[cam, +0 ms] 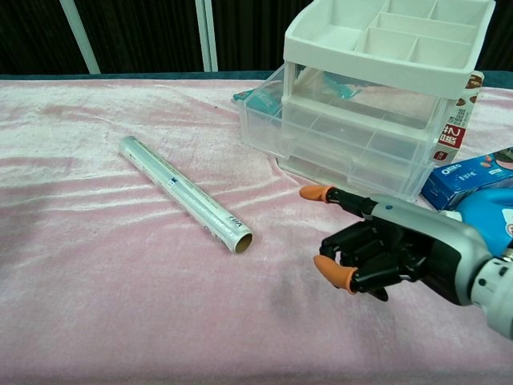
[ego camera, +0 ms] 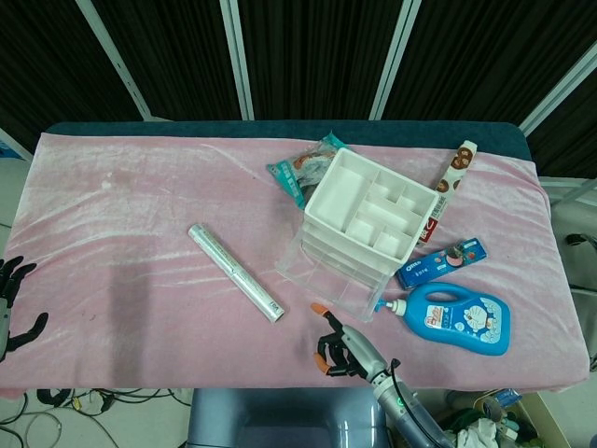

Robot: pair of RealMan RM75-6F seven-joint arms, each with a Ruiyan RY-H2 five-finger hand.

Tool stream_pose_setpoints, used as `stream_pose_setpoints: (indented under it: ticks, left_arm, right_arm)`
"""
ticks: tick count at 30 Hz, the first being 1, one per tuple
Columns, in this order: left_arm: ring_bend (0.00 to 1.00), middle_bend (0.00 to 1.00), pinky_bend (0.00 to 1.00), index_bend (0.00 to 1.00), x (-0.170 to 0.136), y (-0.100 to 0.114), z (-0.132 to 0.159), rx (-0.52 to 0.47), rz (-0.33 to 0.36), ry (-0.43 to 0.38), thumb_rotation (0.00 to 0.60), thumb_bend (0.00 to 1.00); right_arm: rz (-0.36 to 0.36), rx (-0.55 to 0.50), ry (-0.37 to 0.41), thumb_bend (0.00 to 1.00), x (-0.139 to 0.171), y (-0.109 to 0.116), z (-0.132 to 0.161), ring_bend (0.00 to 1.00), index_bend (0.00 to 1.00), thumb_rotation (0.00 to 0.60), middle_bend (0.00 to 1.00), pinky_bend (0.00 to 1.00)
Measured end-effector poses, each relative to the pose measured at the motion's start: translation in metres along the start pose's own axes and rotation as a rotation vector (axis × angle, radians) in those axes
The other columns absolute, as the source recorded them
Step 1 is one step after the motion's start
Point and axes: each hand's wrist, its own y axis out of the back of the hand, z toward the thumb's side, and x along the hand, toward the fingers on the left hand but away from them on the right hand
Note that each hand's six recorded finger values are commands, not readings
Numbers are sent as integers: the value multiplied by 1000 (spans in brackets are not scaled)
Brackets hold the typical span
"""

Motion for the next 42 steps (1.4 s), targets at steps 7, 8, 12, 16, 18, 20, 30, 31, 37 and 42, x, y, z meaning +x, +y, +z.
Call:
stream_pose_setpoints:
  ticks: [7,8,12,16,18,20,30,31,37,42]
  left_arm:
    - [20,87,12,163,-1,0,1,2,1,0,600,303]
    - [20,87,12,163,-1,0,1,2,2,1,600,303]
    - [20,87,12,163,-1,0,0,1,2,2,600,303]
    - [20,87,13,163,-1,0,1,3,1,1,600,303]
    - [20,87,12,163,-1,0,1,3,2,1,600,303]
    - [20,87,12,163,-2,0,1,3,3,2,600,303]
    - [20,87,12,163,-2,1,3,6,9,-6,600,303]
    - [20,86,12,163,-2,1,3,7,11,-8,600,303]
    - [20,86,11,163,-1,1,3,14,10,-7,600,303]
    - [20,84,1,155,-2,0,4,18,-4,-6,600,303]
  right_arm:
    - [3,45,-40,416,20,11,-17,794,0,600,696,801]
    - [0,49,-46,416,22,13,-19,793,0,600,696,801]
    - [-17,70,-71,416,31,26,-29,791,0,600,691,801]
    - [-48,100,-98,416,42,46,-39,779,0,600,682,798]
    - [-67,110,-112,416,47,57,-43,774,0,600,677,797]
    - [-93,117,-128,416,53,70,-48,771,0,600,672,797]
    - [-230,146,-229,381,97,146,-72,691,0,600,552,727]
    - [-252,165,-240,355,103,157,-74,664,0,600,522,685]
    - [-354,354,-272,217,127,202,-80,352,0,600,251,345]
    - [-447,601,-303,192,146,228,-78,281,0,600,185,289]
